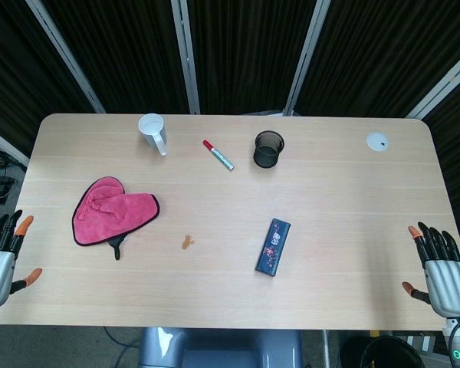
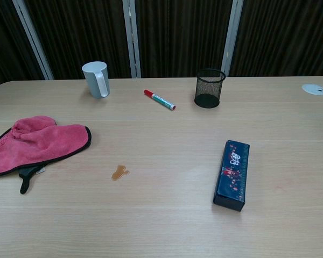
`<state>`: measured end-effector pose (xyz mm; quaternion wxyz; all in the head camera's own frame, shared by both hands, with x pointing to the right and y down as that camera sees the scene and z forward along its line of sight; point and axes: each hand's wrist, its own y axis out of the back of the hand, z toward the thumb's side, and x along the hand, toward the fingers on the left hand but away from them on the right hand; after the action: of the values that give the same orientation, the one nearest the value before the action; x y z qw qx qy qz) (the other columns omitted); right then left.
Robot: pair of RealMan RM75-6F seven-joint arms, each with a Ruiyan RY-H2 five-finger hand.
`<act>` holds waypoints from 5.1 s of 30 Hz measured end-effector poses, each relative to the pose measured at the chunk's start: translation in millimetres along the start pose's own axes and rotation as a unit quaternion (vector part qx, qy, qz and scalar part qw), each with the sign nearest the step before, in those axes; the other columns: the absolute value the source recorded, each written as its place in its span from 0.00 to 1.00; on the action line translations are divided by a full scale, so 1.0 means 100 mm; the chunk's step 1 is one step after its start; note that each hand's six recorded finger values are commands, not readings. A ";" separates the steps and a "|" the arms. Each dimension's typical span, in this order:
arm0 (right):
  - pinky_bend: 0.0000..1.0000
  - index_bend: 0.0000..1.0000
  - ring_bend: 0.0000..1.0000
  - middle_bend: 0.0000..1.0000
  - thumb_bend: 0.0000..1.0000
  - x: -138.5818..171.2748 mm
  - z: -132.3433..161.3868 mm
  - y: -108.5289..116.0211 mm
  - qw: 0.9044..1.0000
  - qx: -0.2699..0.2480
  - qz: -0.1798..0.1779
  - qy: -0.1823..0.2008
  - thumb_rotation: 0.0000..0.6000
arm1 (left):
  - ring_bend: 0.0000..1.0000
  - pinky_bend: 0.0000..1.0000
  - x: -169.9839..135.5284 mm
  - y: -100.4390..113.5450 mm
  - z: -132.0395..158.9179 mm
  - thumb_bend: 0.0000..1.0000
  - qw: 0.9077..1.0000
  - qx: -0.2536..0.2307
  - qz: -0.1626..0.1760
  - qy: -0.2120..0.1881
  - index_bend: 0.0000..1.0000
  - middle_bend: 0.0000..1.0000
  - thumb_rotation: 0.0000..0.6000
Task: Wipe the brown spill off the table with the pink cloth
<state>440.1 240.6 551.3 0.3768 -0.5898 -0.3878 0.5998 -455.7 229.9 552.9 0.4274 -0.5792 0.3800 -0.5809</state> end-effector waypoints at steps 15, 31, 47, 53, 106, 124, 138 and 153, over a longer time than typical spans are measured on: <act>0.00 0.00 0.00 0.00 0.00 0.01 0.00 0.01 1.000 -0.002 0.000 0.000 1.00 | 0.00 0.00 0.00 -0.01 0.00 0.00 1.000 -0.003 -0.004 0.000 0.00 0.00 1.00; 0.00 0.01 0.00 0.00 0.00 0.04 -0.07 0.02 1.000 -0.001 0.002 -0.012 1.00 | 0.00 0.08 0.16 -0.08 0.11 0.00 0.999 0.013 -0.024 -0.019 0.01 0.00 1.00; 0.00 0.02 0.00 0.00 0.00 -0.03 -0.14 -0.07 1.000 0.004 0.013 -0.024 1.00 | 0.01 0.11 1.26 -0.67 0.49 0.00 0.975 0.154 -0.130 -0.099 0.07 0.00 1.00; 0.00 0.02 0.00 0.00 0.00 -0.04 -0.21 -0.05 0.999 0.004 0.007 -0.034 1.00 | 0.03 0.11 1.61 -0.92 0.42 0.00 0.967 0.183 -0.163 -0.075 0.10 0.00 1.00; 0.00 0.02 0.00 0.00 0.00 -0.08 -0.34 0.03 0.998 -0.024 -0.010 -0.051 1.00 | 0.62 0.57 1.93 -1.30 2.27 0.46 0.976 0.043 -0.049 -0.208 0.90 0.70 1.00; 0.00 0.03 0.00 0.00 0.00 -0.07 -0.42 0.05 0.998 -0.025 -0.012 -0.060 1.00 | 0.63 0.58 1.26 -1.60 3.31 0.46 0.943 0.029 -0.084 -0.321 0.91 0.70 1.00; 0.00 0.03 0.00 0.00 0.00 -0.07 -0.38 0.06 0.998 -0.024 -0.015 -0.053 1.00 | 0.63 0.58 1.45 -1.67 2.80 0.47 0.950 0.084 -0.081 -0.289 0.91 0.71 1.00; 0.00 0.03 0.00 0.00 0.00 -0.08 -0.30 0.06 0.999 -0.024 -0.015 -0.043 1.00 | 0.63 0.58 1.79 -1.59 1.95 0.47 0.968 0.107 -0.084 -0.213 0.91 0.71 1.00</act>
<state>470.5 231.6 548.7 0.3542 -0.5668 -0.4267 0.6092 -263.9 127.6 772.2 0.5079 -0.6703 0.1661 -0.5149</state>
